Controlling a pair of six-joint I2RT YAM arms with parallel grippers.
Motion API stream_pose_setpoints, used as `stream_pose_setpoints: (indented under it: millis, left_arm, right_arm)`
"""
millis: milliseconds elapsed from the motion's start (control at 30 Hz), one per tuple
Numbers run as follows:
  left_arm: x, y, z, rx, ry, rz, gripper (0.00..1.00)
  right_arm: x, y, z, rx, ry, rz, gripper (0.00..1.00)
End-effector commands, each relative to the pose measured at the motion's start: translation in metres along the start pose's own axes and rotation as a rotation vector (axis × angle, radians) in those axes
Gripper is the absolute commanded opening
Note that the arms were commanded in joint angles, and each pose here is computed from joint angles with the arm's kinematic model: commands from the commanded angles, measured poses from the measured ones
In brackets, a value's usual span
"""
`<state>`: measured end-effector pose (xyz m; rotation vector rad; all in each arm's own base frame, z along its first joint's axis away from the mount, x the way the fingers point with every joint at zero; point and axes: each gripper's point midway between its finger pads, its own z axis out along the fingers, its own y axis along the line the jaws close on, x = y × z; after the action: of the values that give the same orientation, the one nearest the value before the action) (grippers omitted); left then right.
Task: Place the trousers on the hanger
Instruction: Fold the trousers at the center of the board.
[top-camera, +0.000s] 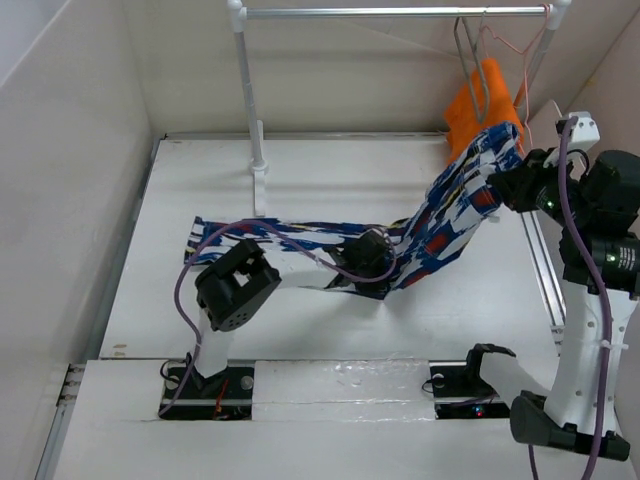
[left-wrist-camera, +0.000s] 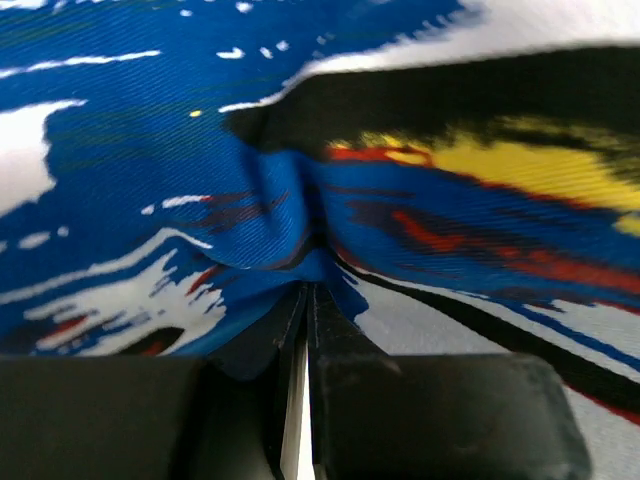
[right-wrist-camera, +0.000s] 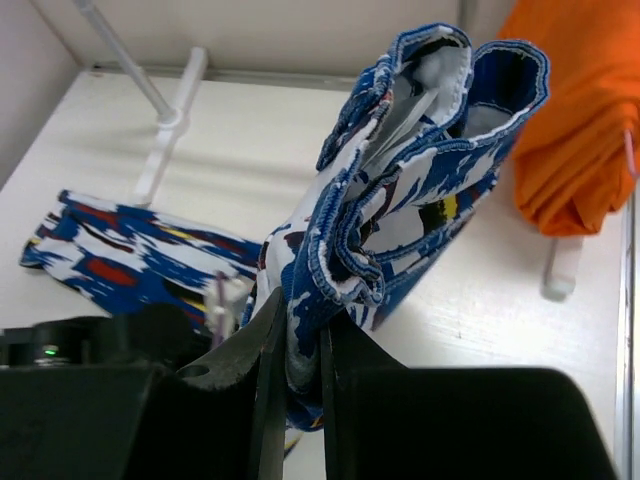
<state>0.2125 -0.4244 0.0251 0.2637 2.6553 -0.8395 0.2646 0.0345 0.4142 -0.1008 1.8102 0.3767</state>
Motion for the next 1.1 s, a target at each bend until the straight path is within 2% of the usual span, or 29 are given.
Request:
stream_pose_setpoints:
  millis: [0,100,133,167,233,267,333,400,433,467,500,533,600,633,700,733,767,833,867,900,933,967,1000,1067]
  left_arm:
    - [0.029,-0.018,0.005,0.015,0.126,0.068,0.00]
    - [0.026,-0.032,-0.003,0.060,0.129,0.059,0.00]
    - [0.017,-0.027,-0.009,0.043,0.095,0.044,0.00]
    - [0.001,-0.037,-0.031,0.079,0.035,0.050,0.00]
    - [-0.020,-0.005,-0.052,0.012,-0.057,0.039,0.00]
    - [-0.039,-0.009,-0.085,0.040,-0.130,0.035,0.00]
    - [-0.070,0.039,-0.115,-0.046,-0.235,-0.041,0.00]
    - [-0.096,0.066,-0.165,-0.066,-0.358,-0.106,0.02]
    - [-0.122,0.103,-0.191,-0.123,-0.446,-0.195,0.03]
    - [-0.135,0.121,-0.225,-0.165,-0.536,-0.245,0.04]
    - [-0.145,0.139,-0.245,-0.191,-0.596,-0.286,0.06]
    - [-0.162,0.177,-0.275,-0.238,-0.679,-0.375,0.07]
    - [-0.177,0.194,-0.318,-0.222,-0.782,-0.416,0.08]
    - [-0.184,0.212,-0.339,-0.245,-0.830,-0.460,0.08]
    - [-0.196,0.217,-0.372,-0.271,-0.891,-0.466,0.08]
    - [-0.200,0.219,-0.384,-0.279,-0.915,-0.470,0.08]
    - [-0.202,0.226,-0.400,-0.301,-0.948,-0.489,0.08]
    - [-0.208,0.228,-0.428,-0.343,-1.014,-0.500,0.08]
    - [-0.209,0.227,-0.436,-0.360,-1.036,-0.501,0.09]
    - [-0.212,0.228,-0.449,-0.390,-1.073,-0.505,0.09]
    - [-0.211,0.231,-0.460,-0.432,-1.103,-0.509,0.14]
    - [-0.211,0.231,-0.460,-0.433,-1.103,-0.509,0.14]
    - [-0.210,0.233,-0.462,-0.452,-1.107,-0.514,0.14]
    - [-0.203,0.239,-0.453,-0.461,-1.084,-0.522,0.19]
  right_arm:
    - [-0.040,0.031,-0.006,-0.070,-0.091,-0.067,0.00]
    - [-0.040,0.039,0.004,-0.099,-0.084,-0.052,0.00]
    - [-0.040,0.054,0.010,-0.148,-0.088,-0.058,0.00]
    - [-0.035,0.059,0.019,-0.166,-0.070,-0.050,0.00]
    - [-0.040,0.069,0.031,-0.179,-0.084,-0.047,0.00]
    - [-0.036,0.088,0.036,-0.233,-0.069,-0.052,0.00]
    - [-0.035,0.103,0.059,-0.256,-0.058,-0.045,0.00]
    - [-0.027,0.134,0.079,-0.313,-0.028,-0.050,0.00]
    - [-0.028,0.146,0.087,-0.338,-0.032,-0.054,0.00]
    - [-0.025,0.158,0.095,-0.362,-0.021,-0.057,0.00]
    - [-0.008,0.183,0.113,-0.402,0.027,-0.065,0.00]
    - [-0.014,0.200,0.118,-0.434,0.008,-0.068,0.00]
    - [-0.003,0.247,0.128,-0.537,0.035,-0.077,0.00]
    - [0.006,0.270,0.150,-0.560,0.060,-0.085,0.00]
    - [0.019,0.306,0.167,-0.615,0.087,-0.101,0.00]
    - [0.033,0.335,0.167,-0.665,0.117,-0.117,0.00]
    - [0.052,0.361,0.191,-0.684,0.145,-0.128,0.00]
    - [0.087,0.411,0.197,-0.777,0.198,-0.135,0.01]
    - [0.124,0.432,0.221,-0.791,0.245,-0.135,0.10]
    - [0.143,0.451,0.221,-0.854,0.284,-0.093,0.22]
    - [0.184,0.477,0.231,-0.946,0.366,-0.056,0.67]
    - [0.184,0.477,0.232,-0.947,0.367,-0.055,0.67]
    - [0.193,0.478,0.232,-0.958,0.395,-0.062,0.76]
    - [0.203,0.459,0.225,-0.948,0.434,-0.125,0.77]
